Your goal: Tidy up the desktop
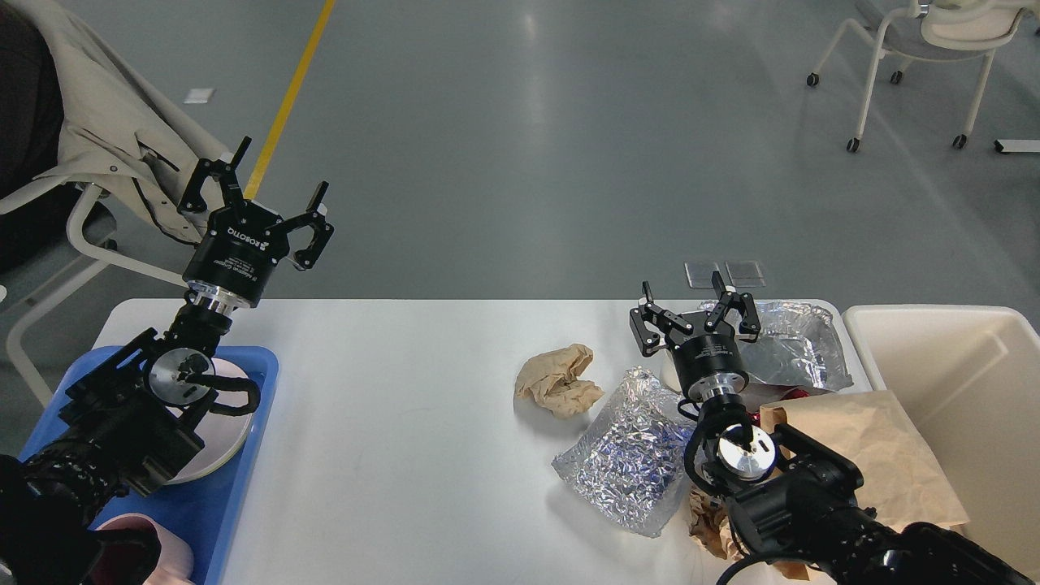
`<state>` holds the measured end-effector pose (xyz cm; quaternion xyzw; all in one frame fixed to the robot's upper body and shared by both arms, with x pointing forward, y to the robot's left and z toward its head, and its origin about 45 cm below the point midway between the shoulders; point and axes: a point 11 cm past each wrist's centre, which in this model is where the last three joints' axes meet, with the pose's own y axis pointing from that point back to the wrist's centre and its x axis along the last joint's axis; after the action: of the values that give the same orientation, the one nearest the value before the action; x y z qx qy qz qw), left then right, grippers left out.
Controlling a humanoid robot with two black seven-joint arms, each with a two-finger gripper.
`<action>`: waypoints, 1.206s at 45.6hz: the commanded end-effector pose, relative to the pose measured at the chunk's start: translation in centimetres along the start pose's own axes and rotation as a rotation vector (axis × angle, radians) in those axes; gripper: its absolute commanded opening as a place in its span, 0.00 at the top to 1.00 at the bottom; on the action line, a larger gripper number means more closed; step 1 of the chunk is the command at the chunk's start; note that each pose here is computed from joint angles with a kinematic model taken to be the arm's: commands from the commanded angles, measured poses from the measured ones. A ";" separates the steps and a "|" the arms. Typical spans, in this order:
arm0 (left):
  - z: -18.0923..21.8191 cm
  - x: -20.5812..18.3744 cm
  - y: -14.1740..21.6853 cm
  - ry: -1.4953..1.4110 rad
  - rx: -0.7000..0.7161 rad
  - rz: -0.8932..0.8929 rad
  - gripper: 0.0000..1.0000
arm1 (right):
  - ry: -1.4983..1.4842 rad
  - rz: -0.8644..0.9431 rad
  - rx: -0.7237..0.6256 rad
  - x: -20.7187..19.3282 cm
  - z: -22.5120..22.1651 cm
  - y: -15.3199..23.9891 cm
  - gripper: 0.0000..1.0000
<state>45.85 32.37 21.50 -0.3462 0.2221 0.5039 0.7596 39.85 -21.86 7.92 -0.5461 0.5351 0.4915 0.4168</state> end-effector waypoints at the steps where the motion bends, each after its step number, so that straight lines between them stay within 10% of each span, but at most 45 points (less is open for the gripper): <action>1: 0.0 0.0 -0.1 0.000 -0.005 0.004 0.04 | 0.000 0.000 0.000 0.0 0.0 0.0 0.00; 55: -1.6 3.1 4.2 0.032 -0.009 0.123 0.02 | 0.000 -0.001 0.000 0.0 0.0 0.0 0.00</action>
<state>43.37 34.02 17.41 -0.3458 0.2498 0.5391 0.7262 39.85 -21.86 7.93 -0.5461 0.5349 0.4915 0.4172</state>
